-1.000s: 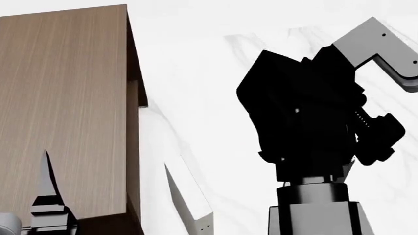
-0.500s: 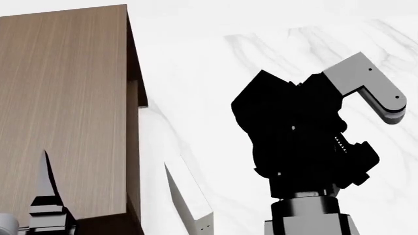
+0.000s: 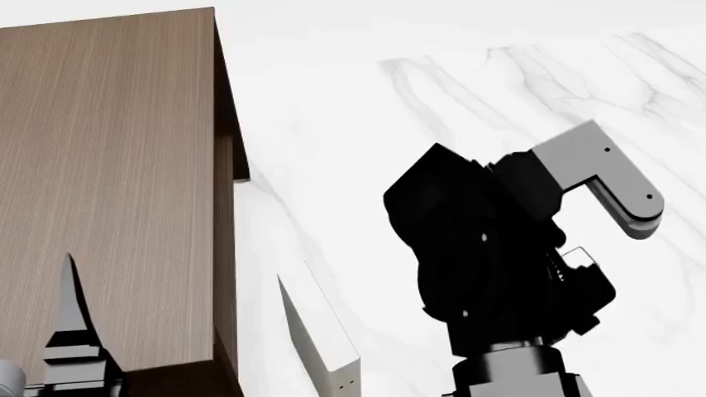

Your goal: Pick up the book in the middle and place it on the cabinet shelf.

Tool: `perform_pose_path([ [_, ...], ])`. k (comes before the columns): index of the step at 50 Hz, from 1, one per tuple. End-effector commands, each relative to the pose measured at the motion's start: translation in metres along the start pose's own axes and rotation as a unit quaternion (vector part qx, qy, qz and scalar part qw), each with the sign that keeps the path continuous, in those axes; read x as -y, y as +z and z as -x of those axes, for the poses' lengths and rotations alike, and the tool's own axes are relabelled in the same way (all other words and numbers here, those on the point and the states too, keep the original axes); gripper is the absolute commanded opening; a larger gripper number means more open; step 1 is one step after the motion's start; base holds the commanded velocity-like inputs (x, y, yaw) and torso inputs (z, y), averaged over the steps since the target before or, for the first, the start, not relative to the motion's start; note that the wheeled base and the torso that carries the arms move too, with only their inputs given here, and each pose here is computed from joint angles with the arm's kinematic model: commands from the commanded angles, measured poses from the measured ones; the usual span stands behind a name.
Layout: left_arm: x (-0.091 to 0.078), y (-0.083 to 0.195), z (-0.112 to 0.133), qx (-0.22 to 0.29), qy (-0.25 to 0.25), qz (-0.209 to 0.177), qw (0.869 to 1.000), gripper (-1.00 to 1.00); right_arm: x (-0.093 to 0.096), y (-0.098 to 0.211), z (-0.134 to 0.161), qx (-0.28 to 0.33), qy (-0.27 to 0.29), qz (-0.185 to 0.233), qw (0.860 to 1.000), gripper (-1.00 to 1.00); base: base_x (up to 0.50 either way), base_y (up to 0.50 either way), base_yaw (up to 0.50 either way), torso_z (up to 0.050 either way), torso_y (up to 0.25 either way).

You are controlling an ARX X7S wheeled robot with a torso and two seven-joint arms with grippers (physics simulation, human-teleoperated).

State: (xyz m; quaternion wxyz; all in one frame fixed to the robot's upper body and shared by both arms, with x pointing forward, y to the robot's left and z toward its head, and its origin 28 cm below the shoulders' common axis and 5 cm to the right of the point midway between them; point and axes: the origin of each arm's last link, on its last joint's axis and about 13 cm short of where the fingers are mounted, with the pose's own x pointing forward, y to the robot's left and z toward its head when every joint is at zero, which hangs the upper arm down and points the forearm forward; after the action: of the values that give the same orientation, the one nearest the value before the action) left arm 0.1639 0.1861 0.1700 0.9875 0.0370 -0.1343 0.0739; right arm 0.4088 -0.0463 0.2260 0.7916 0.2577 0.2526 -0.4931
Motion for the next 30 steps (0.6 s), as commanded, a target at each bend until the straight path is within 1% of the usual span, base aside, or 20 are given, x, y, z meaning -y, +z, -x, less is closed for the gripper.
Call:
perform_pose_path([
  [1,-0.002,0.003,-0.002,0.019,-0.015,0.025,0.999,1.0,0.0,-0.006,-0.005,-0.004,0.018,0.0,1.0,1.0,0.0,0.0,0.0,0.0,0.0],
  [21,-0.001,0.004,-0.001,0.021,-0.015,0.026,0.999,1.0,-0.003,-0.013,-0.018,-0.001,0.036,0.016,0.999,1.0,0.0,0.0,0.0,0.0,0.0],
  [27,-0.001,0.003,-0.002,0.02,-0.016,0.025,0.999,1.0,0.001,-0.016,-0.026,-0.003,0.03,0.017,0.999,1.0,0.0,0.0,0.0,0.0,0.0],
  [29,-0.001,0.003,-0.002,0.019,-0.017,0.025,0.999,1.0,0.0,-0.018,-0.029,-0.007,0.036,0.012,0.999,1.0,0.0,0.0,0.0,0.0,0.0],
  [30,0.0,0.003,-0.002,0.02,-0.017,0.025,0.999,1.0,0.001,-0.019,-0.03,-0.014,0.043,0.003,0.999,1.0,0.0,0.0,0.0,0.0,0.0],
])
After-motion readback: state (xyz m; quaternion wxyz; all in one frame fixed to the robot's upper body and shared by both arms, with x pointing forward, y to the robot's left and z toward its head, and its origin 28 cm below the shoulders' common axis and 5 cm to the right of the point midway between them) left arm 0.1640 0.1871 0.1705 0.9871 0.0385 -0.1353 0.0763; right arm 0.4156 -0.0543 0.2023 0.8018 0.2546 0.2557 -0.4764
